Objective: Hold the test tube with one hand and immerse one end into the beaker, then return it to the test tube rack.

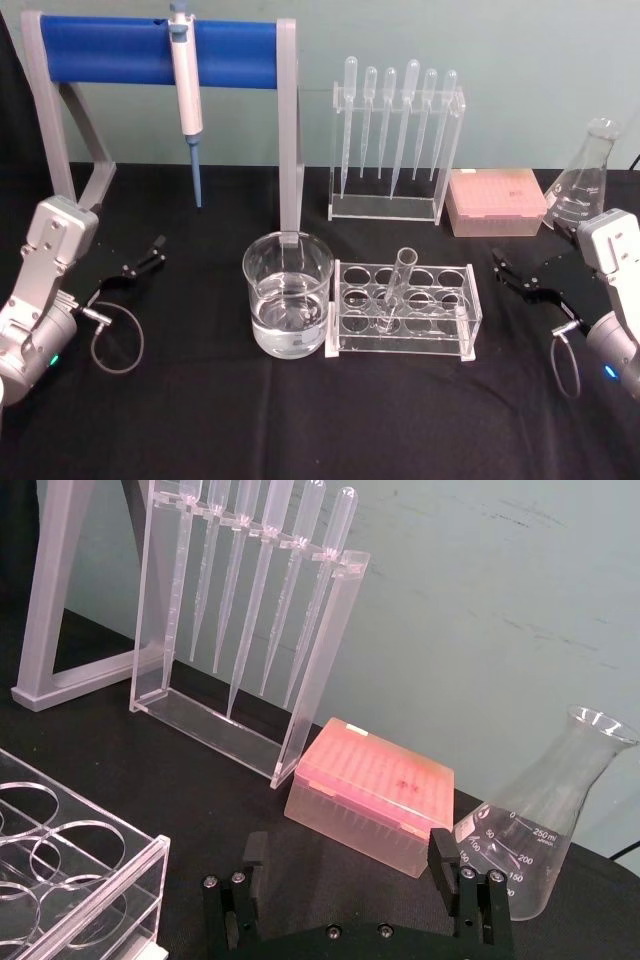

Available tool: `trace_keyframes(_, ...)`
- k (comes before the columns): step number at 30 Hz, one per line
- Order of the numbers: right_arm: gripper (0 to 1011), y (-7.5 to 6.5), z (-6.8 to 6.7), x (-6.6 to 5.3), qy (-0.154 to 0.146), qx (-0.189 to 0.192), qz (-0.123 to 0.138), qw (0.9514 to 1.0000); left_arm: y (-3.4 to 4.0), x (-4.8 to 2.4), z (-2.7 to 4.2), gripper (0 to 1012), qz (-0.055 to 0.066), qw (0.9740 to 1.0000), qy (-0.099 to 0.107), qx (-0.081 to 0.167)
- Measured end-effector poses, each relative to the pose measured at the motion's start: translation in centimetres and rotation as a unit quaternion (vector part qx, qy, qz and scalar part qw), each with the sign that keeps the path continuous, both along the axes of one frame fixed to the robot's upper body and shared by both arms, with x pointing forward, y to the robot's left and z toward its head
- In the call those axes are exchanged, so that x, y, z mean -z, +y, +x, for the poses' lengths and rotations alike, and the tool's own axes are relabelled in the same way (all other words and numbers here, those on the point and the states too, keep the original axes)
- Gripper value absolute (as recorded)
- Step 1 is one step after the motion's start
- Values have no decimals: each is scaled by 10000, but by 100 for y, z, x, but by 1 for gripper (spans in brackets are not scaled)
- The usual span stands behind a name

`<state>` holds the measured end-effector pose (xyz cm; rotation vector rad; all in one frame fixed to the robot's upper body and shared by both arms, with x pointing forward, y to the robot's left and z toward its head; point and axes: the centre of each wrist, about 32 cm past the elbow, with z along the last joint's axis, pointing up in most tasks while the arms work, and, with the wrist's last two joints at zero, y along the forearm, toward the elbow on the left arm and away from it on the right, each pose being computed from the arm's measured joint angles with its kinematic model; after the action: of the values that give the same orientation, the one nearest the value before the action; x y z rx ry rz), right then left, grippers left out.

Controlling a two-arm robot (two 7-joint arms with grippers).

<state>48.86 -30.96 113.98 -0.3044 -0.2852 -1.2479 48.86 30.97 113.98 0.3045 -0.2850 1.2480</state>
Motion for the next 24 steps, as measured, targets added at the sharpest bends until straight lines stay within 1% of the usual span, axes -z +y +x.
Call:
trace_keyframes(19, 1002, 0, 0, 0, 0, 0, 0, 10000, 0, 0, 0, 1000, 0, 10000, 0, 0)
trace_keyframes(22, 1002, -5, 6, -22, -15, -29, 21, 10000, 0, 0, 0, 1000, 0, 10000, 0, 0)
trace_keyframes(24, 1002, -4, 8, -73, -47, -102, 83, 9999, 0, 0, 0, 1000, 0, 10000, -1, 0)
